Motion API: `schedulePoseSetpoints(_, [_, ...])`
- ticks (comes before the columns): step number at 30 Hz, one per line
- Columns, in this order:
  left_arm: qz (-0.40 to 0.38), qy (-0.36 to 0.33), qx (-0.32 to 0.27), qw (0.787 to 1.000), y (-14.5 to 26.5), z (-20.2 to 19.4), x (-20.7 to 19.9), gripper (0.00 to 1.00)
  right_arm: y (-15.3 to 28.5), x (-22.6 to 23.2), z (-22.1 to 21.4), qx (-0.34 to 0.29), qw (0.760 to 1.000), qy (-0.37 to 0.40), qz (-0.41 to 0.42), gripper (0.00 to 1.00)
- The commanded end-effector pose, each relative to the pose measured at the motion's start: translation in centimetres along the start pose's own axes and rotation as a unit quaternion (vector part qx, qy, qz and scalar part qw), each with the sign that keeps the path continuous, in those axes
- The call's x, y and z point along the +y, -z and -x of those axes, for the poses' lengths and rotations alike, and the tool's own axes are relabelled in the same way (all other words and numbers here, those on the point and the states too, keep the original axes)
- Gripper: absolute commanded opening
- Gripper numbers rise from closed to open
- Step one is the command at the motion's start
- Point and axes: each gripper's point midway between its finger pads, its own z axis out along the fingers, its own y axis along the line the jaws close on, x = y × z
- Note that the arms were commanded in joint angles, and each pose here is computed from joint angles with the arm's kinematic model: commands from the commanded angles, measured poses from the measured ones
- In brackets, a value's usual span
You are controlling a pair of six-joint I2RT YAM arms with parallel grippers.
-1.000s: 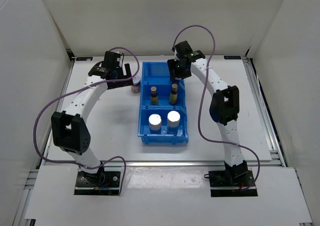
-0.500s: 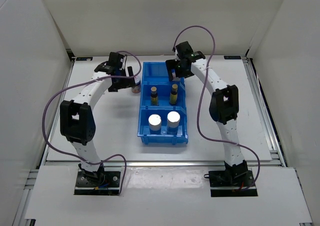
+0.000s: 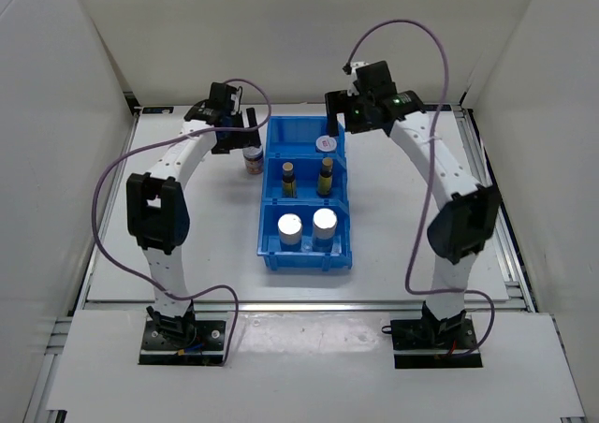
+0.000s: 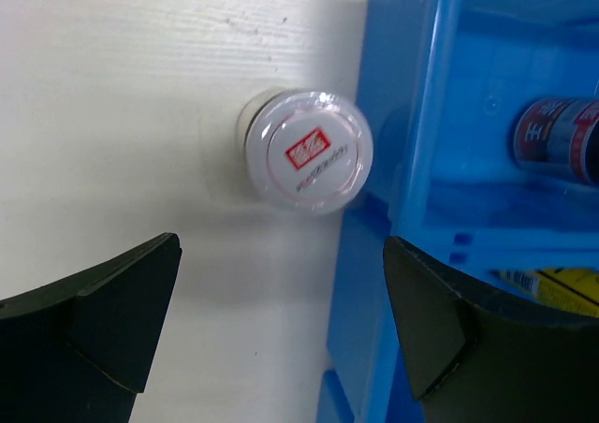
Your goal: Organize the condiment bottles
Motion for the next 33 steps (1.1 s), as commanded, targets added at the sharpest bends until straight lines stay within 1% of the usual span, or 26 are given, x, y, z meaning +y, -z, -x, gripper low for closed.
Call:
schedulePoseSetpoints(1, [-0.031, -0.007, -0.009, 0.999, -0.8, 1.7, -1.0, 1.00, 4.4, 1.1, 1.1, -0.050, 0.998, -0.006, 0.024, 0.99])
schedulePoseSetpoints(2, [-0.032, -0.007, -0.012, 0.999, -1.0, 2.1, -1.1, 1.00, 4.6, 1.2, 0.4, -0.047, 0.998, -0.006, 0.031, 0.99])
schedulePoseSetpoints(3, [-0.031, -0.007, -0.010, 0.999, -1.4, 2.1, -1.1, 1.00, 4.2, 0.9, -1.6, -0.026, 0.999, -0.007, 0.028, 0.99])
schedulePoseSetpoints(4, [-0.032, -0.007, 0.002, 0.999, -2.3, 1.4, -1.1, 1.00, 5.2, 1.0, -1.7, -0.035, 0.999, -0.007, 0.029, 0.99])
schedulePoseSetpoints(6, [-0.033, -0.007, -0.001, 0.999, -2.8, 1.8, -1.3, 1.00, 5.1, 0.7, -4.2, -0.009, 1.000, -0.002, 0.030, 0.99])
schedulePoseSetpoints(9, [-0.030, -0.007, 0.008, 0.999, -4.2, 1.6, -1.2, 1.00, 6.3, 0.7, -5.9, -0.003, 0.999, 0.003, 0.034, 0.99])
schedulePoseSetpoints(11, [-0.024, -0.007, 0.008, 1.000, -5.0, 1.7, -1.0, 1.00, 7.2, 1.1, -6.5, -0.003, 0.999, 0.004, 0.048, 0.99])
schedulePoseSetpoints(15, [-0.022, -0.007, 0.000, 1.000, -5.4, 2.4, -1.1, 1.00, 7.7, 1.1, -7.8, 0.002, 0.999, 0.003, 0.052, 0.99])
schedulePoseSetpoints(21, [-0.022, -0.007, 0.015, 1.000, -7.0, 1.7, -1.1, 1.00, 7.9, 1.0, -9.0, 0.007, 0.999, 0.007, 0.051, 0.99])
schedulePoseSetpoints(22, [-0.023, -0.011, 0.015, 1.000, -7.0, 1.7, -1.0, 0.97, 7.5, 0.8, -9.9, 0.019, 0.999, 0.006, 0.050, 0.99])
schedulePoseSetpoints(24, [-0.023, -0.011, 0.015, 1.000, -6.8, 1.6, -1.0, 0.90, 8.0, 0.8, -9.9, 0.014, 0.999, 0.007, 0.051, 0.99])
schedulePoseSetpoints(26, [-0.019, -0.011, 0.006, 1.000, -5.8, 2.1, -0.9, 0.83, 7.7, 0.6, -11.2, 0.028, 0.998, 0.005, 0.049, 0.99])
schedulePoseSetpoints(27, [-0.021, -0.012, 0.002, 1.000, -5.1, 2.2, -1.0, 0.73, 7.6, 0.6, -11.6, 0.032, 0.998, 0.005, 0.048, 0.99])
schedulePoseSetpoints(28, [-0.023, -0.012, -0.004, 1.000, -4.6, 2.6, -1.1, 0.65, 7.8, 0.6, -11.7, 0.031, 0.998, 0.005, 0.048, 0.99])
schedulePoseSetpoints(29, [-0.018, -0.018, -0.005, 1.000, -4.3, 2.5, -0.9, 0.60, 7.6, 0.4, -12.6, 0.042, 0.998, 0.004, 0.047, 0.99])
schedulePoseSetpoints(30, [-0.022, -0.018, -0.017, 0.999, -3.3, 3.2, -1.1, 0.52, 7.8, 0.1, -12.8, 0.041, 0.998, 0.001, 0.044, 0.99])
schedulePoseSetpoints(32, [-0.010, -0.023, -0.026, 0.999, -2.5, 3.5, -0.6, 0.41, 8.2, 0.2, -13.3, 0.042, 0.998, 0.000, 0.048, 0.99])
schedulePoseSetpoints(33, [-0.012, -0.023, -0.033, 0.999, -1.8, 3.9, -0.7, 0.33, 8.1, 0.1, -14.2, 0.051, 0.998, -0.001, 0.047, 0.99])
